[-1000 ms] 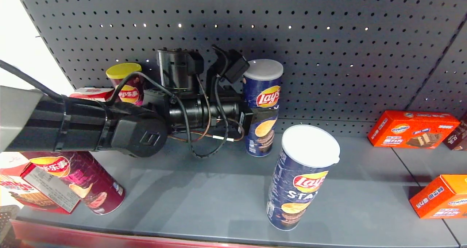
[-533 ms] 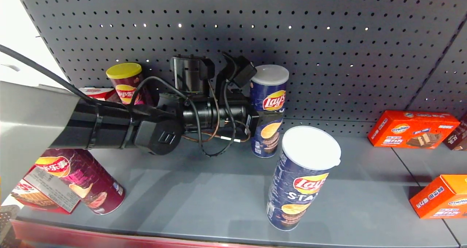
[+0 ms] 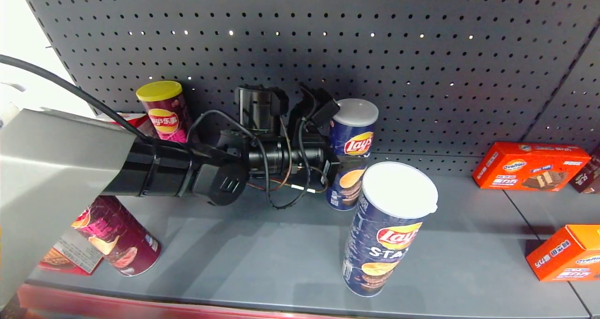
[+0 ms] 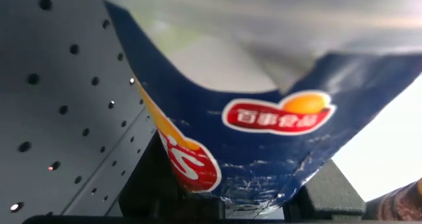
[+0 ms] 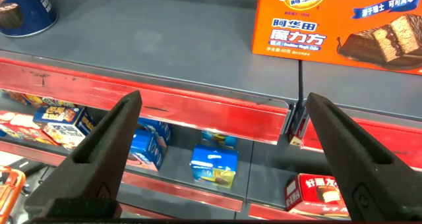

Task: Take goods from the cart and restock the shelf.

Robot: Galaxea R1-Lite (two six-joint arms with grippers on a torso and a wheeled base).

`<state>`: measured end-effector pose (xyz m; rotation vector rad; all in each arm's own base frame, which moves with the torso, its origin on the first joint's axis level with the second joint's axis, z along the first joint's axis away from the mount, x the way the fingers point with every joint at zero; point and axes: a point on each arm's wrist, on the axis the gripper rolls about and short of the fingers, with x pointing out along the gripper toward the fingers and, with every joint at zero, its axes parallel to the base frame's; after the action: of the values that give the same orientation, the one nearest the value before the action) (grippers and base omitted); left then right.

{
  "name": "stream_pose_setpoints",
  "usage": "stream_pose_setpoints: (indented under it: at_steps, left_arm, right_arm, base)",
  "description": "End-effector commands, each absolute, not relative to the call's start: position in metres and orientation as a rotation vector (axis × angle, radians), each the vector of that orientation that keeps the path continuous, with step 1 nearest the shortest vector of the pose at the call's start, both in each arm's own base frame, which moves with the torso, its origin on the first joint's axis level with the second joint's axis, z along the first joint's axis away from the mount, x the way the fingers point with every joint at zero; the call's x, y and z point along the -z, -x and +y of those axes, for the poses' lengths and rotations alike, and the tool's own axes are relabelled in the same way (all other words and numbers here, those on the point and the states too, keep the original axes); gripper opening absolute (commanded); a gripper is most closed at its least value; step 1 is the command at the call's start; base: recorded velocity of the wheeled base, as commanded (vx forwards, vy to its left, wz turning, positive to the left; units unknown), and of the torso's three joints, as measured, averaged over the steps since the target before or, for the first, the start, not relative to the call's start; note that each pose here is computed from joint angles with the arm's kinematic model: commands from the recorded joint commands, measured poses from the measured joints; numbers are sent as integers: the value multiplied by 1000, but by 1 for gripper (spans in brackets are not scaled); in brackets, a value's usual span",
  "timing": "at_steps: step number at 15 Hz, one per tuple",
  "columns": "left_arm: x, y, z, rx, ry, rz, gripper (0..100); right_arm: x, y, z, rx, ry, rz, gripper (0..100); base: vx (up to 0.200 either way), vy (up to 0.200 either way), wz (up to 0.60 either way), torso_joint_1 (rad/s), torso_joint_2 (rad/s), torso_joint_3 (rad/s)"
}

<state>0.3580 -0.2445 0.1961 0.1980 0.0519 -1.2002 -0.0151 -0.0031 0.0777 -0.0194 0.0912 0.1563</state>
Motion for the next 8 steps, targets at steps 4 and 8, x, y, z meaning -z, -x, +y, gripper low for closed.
stream_pose_setpoints:
  at_steps: [4,8]
  left_arm:
    - [-191,-356,-246,1206,-220,52,100]
    - [-186,-353,-245,1146,-241,77,100]
  right_arm:
    - [-78,15,-3,-157,20,92,100]
    - [-78,15,-3,-157,20,92,100]
  base:
    - [0,0,0,0,0,0]
    - [0,0,0,0,0,0]
